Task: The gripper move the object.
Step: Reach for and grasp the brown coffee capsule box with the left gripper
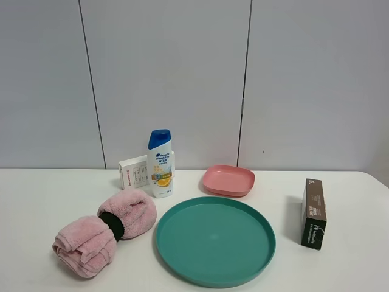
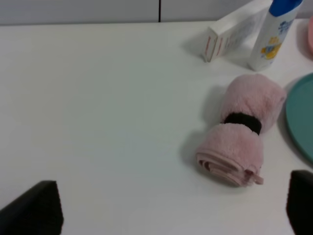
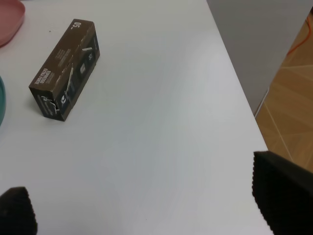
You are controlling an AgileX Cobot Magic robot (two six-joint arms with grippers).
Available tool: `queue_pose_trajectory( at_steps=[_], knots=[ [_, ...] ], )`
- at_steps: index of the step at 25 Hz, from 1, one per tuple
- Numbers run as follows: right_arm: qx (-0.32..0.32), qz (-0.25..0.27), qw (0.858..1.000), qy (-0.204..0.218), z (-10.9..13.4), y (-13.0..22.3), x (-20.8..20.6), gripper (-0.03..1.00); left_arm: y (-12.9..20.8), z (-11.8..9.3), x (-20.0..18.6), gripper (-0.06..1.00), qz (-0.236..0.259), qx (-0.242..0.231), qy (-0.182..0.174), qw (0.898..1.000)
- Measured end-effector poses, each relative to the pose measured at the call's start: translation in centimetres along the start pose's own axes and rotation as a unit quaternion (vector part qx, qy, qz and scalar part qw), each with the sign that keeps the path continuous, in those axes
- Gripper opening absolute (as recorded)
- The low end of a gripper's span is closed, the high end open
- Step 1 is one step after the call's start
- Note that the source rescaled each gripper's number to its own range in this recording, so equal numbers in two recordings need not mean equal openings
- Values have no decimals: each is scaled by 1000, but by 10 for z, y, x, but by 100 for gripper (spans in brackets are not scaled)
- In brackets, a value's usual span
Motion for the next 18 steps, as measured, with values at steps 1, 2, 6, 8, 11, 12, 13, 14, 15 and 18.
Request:
queue_pose_trajectory(
  at_steps=[1, 2, 6, 8, 11, 12, 13, 14, 15, 18],
  knots=[
    [0, 0, 1000, 0, 0, 0, 0, 100, -10, 1, 10, 87, 13, 3, 7, 1000],
    [0, 0, 1000, 0, 0, 0, 0, 100, -21, 2, 17, 87, 19, 9, 13, 1000],
    [0, 0, 1000, 0, 0, 0, 0, 100, -54, 0, 56, 87, 48, 20, 60, 997],
    [0, 0, 1000, 0, 0, 0, 0, 100, -67, -7, 77, 87, 56, 33, 85, 994],
    [0, 0, 1000, 0, 0, 0, 0, 100, -86, -25, 101, 87, 49, 60, 116, 990],
    [0, 0, 1000, 0, 0, 0, 0, 100, -91, -34, 109, 87, 47, 71, 128, 988],
    [0, 0, 1000, 0, 0, 0, 0, 100, -97, -43, 115, 87, 44, 83, 140, 986],
    [0, 0, 1000, 0, 0, 0, 0, 100, -102, -52, 123, 87, 42, 92, 151, 983],
    [0, 0, 1000, 0, 0, 0, 0, 100, -107, -63, 130, 87, 40, 103, 165, 980],
    [0, 0, 1000, 0, 0, 0, 0, 100, -118, -98, 152, 87, 42, 131, 202, 970]
  ],
)
Point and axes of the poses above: a point on each arm's last joint axis where the gripper is mounted, x pointing out along that axis toward the gripper, z along the wrist's bending axis when the last joint is at zero, y = z × x, the point moved 2 cm from there along x, pointing out along that axis toward the gripper, and after that the axes turned 7 degrees about x, right-handed, at the moved point
